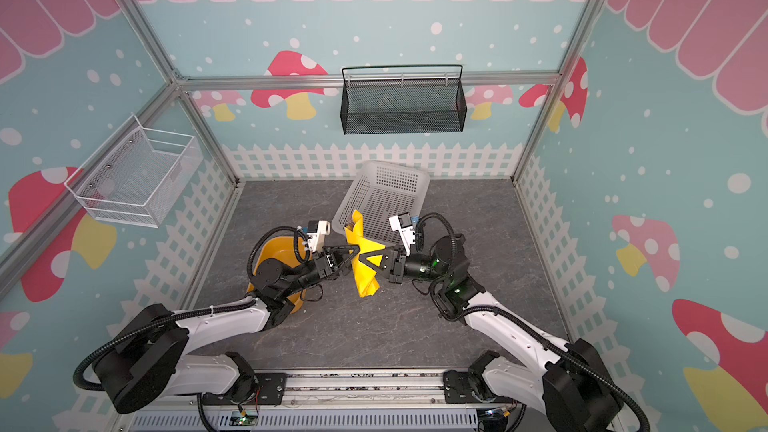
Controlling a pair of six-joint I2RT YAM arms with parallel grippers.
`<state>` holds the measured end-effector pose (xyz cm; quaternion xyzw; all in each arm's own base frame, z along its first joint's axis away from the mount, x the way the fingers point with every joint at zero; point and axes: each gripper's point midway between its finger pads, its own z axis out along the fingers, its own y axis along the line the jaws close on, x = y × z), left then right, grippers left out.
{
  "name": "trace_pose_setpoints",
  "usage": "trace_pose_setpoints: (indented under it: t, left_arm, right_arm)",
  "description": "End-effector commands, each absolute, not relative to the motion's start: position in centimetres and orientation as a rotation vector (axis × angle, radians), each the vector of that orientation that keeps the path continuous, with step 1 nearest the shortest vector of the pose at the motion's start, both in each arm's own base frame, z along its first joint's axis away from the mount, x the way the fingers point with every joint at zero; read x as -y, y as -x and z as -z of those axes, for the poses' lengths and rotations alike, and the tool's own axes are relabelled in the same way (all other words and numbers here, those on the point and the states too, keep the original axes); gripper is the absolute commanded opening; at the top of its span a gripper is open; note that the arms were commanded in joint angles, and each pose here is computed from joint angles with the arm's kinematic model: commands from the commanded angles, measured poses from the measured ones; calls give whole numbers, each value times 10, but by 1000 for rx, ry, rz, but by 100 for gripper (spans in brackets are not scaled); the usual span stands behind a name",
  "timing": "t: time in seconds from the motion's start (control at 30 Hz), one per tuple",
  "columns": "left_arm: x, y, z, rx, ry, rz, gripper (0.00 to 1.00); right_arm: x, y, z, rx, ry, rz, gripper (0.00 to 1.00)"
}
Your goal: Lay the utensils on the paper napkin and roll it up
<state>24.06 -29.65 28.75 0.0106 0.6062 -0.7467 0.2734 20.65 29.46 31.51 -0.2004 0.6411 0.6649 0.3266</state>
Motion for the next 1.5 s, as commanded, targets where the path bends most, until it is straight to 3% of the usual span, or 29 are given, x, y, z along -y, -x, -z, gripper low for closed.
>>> trace_pose_setpoints:
  t: [0.0, 1.2, 1.3, 1.47]
  left_arm:
    - [294, -233, -314, -1527, -84, 2078, 77]
    - [294, -257, -319, -1472, -43, 2081, 29]
    - [294, -259, -318, -1474, -38, 2080, 30]
    - [296, -259, -308, -1512, -34, 2076, 45]
  right_arm:
    - [-293, -205, -340, -1575, 561, -1754, 0]
    - [-281, -236, -320, -1645, 485, -1723, 0]
    - [-280, -236, -321, -1640, 485, -1725, 0]
    - [-281, -236, -330, -1615, 504, -1735, 0]
